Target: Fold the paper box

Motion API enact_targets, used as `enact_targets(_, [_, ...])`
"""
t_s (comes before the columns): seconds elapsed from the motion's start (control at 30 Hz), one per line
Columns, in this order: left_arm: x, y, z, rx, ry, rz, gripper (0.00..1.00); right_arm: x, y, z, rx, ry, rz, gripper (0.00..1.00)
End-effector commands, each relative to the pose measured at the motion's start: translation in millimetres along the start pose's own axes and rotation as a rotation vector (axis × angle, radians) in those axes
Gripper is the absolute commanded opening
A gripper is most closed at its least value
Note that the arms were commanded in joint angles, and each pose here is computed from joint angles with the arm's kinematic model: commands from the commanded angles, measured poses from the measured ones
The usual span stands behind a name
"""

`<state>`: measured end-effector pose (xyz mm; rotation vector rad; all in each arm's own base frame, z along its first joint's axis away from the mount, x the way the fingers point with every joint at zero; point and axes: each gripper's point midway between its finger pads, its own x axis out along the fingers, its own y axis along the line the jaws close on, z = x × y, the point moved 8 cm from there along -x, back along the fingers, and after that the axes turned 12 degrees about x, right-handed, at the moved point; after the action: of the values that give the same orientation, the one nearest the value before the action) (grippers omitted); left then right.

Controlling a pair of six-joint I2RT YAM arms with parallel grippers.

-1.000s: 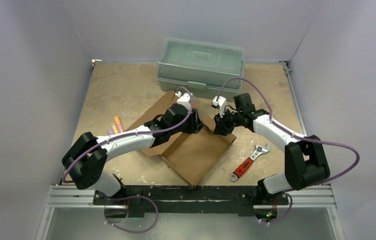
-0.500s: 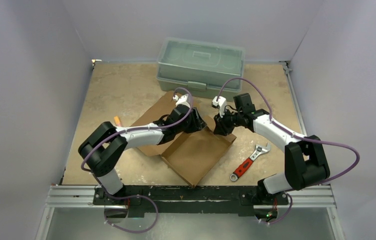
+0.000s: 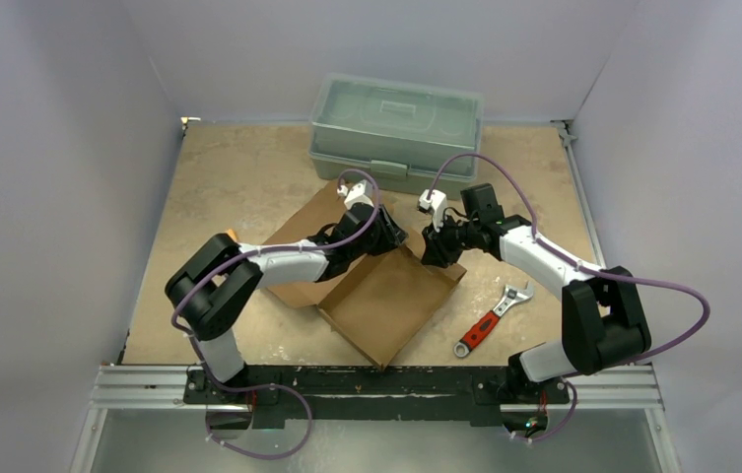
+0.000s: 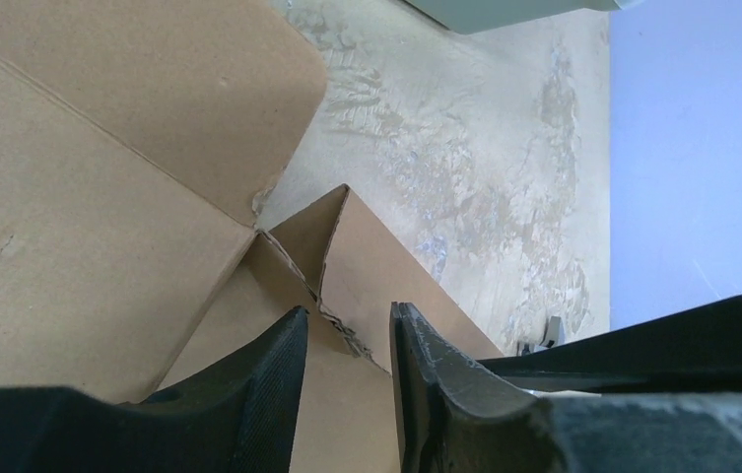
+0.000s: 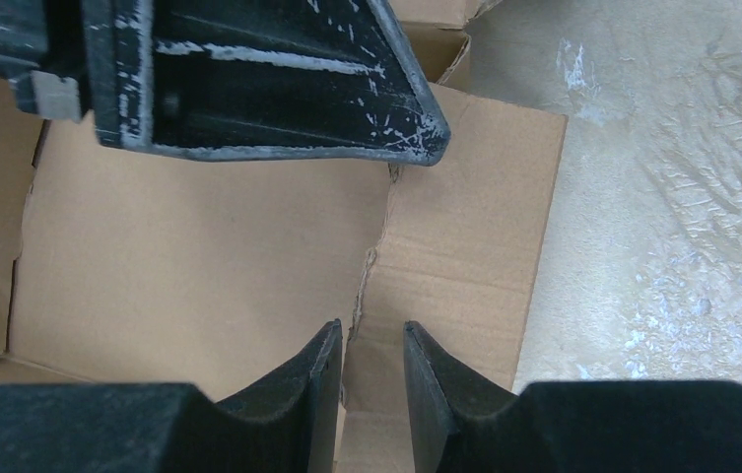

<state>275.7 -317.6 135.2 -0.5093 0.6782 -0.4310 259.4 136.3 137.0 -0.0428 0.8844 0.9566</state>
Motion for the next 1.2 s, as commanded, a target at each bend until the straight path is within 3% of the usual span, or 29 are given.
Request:
enact_targets(0.0, [8.1, -12.9, 16.9, -0.049, -0.064, -0.040, 0.34, -4.0, 4.7, 10.4, -0.024, -0.029, 0.016, 0.33])
enact_targets(0.73, [14.2, 0.6, 12.5, -0.066, -0.053, -0.031, 0.00, -6.6, 6.7, 10.6, -0.043, -0.028, 0.027, 0.37])
enact_targets(1.1, [11.9, 2.8, 9.0, -0.045, -0.029, -0.050, 0.00, -29.7, 1.3, 24.0, 0.027, -0.121, 0.062, 0.66])
enact_targets(1.17, [12.1, 2.3, 9.2, -0.045, -0.028, -0.055, 0.00, -34.3, -6.6, 23.8, 0.070, -0.137, 0.034, 0.78])
